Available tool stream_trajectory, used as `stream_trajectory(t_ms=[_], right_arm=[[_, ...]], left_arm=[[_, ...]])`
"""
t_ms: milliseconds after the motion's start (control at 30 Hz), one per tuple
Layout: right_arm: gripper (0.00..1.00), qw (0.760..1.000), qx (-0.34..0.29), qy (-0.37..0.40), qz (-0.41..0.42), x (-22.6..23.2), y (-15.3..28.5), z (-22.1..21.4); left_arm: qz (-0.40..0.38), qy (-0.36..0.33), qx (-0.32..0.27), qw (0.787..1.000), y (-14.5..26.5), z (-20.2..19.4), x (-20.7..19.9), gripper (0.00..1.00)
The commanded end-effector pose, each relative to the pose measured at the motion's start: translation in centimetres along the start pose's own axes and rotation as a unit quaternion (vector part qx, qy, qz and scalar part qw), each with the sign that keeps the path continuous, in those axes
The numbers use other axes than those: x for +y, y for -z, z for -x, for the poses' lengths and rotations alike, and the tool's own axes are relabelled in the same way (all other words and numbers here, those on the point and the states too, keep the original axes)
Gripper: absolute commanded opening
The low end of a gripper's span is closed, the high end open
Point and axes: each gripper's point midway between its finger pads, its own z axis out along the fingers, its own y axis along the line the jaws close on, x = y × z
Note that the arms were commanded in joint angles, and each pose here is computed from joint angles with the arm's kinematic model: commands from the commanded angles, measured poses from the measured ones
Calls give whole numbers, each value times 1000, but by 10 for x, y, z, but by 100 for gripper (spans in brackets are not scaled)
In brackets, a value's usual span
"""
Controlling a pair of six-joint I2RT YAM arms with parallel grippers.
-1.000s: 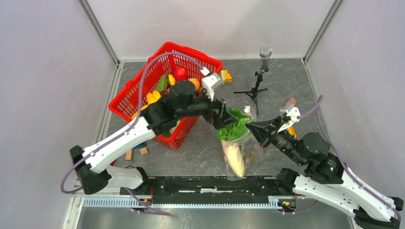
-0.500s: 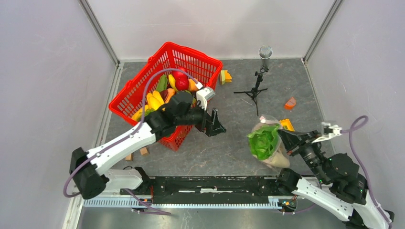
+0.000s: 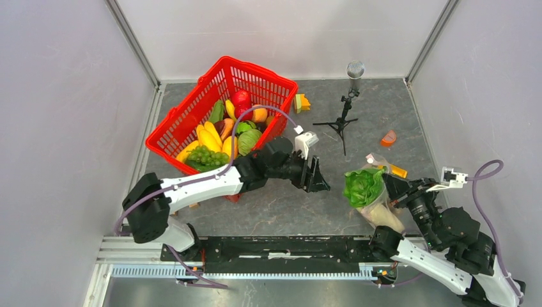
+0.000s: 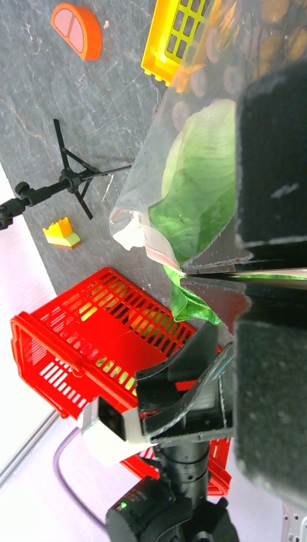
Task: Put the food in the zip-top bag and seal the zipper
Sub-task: Adjust the zipper food storage bag at the center of the board.
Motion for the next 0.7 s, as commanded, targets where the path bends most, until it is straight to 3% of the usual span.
stream_trajectory(t_ms=[0, 133, 267, 667], right_arm=[[6, 999, -41, -34, -10, -2, 5, 27], [6, 996, -55, -65, 15, -2, 10, 32], [6, 994, -55, -82, 37, 2, 12, 29], [6, 998, -27, -43, 28, 10, 3, 20]], left_arm=[[-3, 56, -56, 997, -14, 10, -2, 62], [0, 91, -51, 995, -30, -1, 10, 58], [-40, 109, -50, 992, -56, 4, -6, 55], [-137, 133, -96, 977, -80, 41, -42, 64]])
